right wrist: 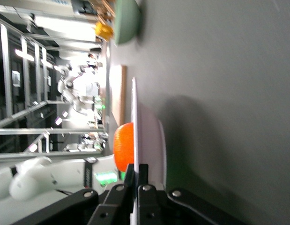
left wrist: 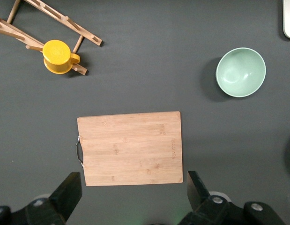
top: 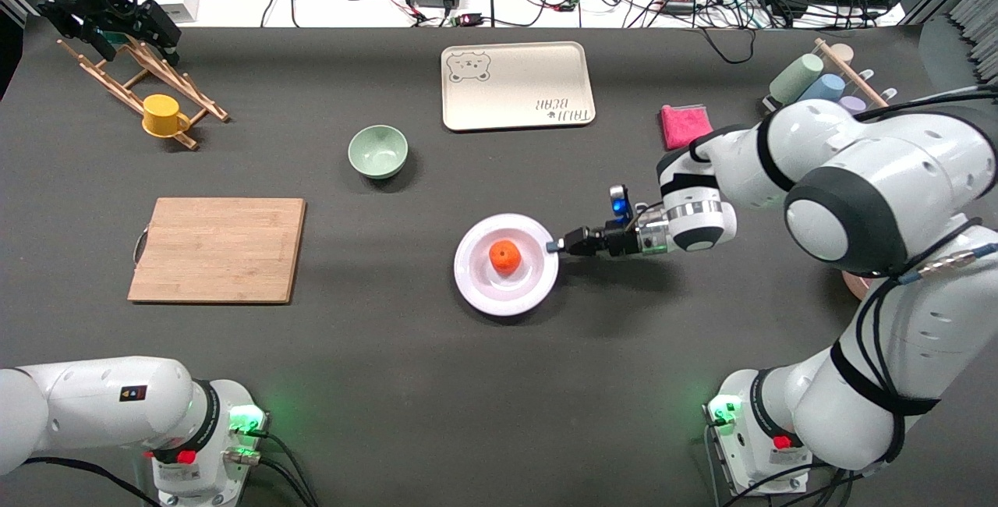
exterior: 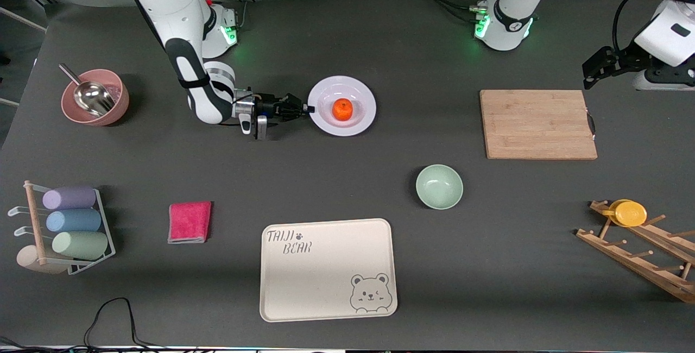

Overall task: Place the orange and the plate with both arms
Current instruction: 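Slide the plate with the right gripper onto the bear tray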

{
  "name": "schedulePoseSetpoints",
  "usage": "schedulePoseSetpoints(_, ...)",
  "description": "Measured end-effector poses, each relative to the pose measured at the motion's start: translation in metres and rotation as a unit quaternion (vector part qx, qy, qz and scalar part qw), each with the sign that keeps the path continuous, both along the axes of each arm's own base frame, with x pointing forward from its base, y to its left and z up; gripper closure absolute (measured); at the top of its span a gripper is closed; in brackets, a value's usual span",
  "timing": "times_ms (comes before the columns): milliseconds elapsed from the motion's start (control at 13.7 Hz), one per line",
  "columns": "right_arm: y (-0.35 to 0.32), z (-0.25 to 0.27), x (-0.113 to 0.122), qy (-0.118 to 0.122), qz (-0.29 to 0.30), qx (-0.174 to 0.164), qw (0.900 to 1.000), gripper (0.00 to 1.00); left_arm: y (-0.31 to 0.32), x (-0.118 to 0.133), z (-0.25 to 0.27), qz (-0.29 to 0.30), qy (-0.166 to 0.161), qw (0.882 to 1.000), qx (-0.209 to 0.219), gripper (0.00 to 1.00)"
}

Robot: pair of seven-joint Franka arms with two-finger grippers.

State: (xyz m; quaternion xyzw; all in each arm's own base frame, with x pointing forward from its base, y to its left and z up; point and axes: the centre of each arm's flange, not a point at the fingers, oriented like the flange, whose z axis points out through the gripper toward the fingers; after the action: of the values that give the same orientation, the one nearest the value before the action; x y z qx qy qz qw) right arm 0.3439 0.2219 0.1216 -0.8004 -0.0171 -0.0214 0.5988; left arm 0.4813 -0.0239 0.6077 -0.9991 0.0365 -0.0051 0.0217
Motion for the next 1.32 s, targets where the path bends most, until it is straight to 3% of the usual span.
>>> schedulePoseSetpoints(439,-0.023,0.129,0.056,0.020,0.001,0.043,0.999,0.96,-0.002,0.007,-0.004,-0.002,-0.006,1.000,-0.006,0.00)
schedulePoseSetpoints(732,-0.021,0.160,0.090,0.007,-0.009,0.048,0.999,0.96,-0.003,0.007,-0.004,-0.002,-0.007,1.000,-0.006,0.00)
schedulePoseSetpoints(878,-0.020,0.156,0.129,0.000,-0.020,0.040,0.999,0.96,-0.003,0.007,-0.005,-0.002,-0.007,1.000,-0.006,0.00)
schedulePoseSetpoints(1317,-0.006,0.149,0.285,-0.011,-0.047,0.018,0.999,0.96,-0.003,0.007,-0.004,-0.002,-0.007,1.000,-0.007,0.00)
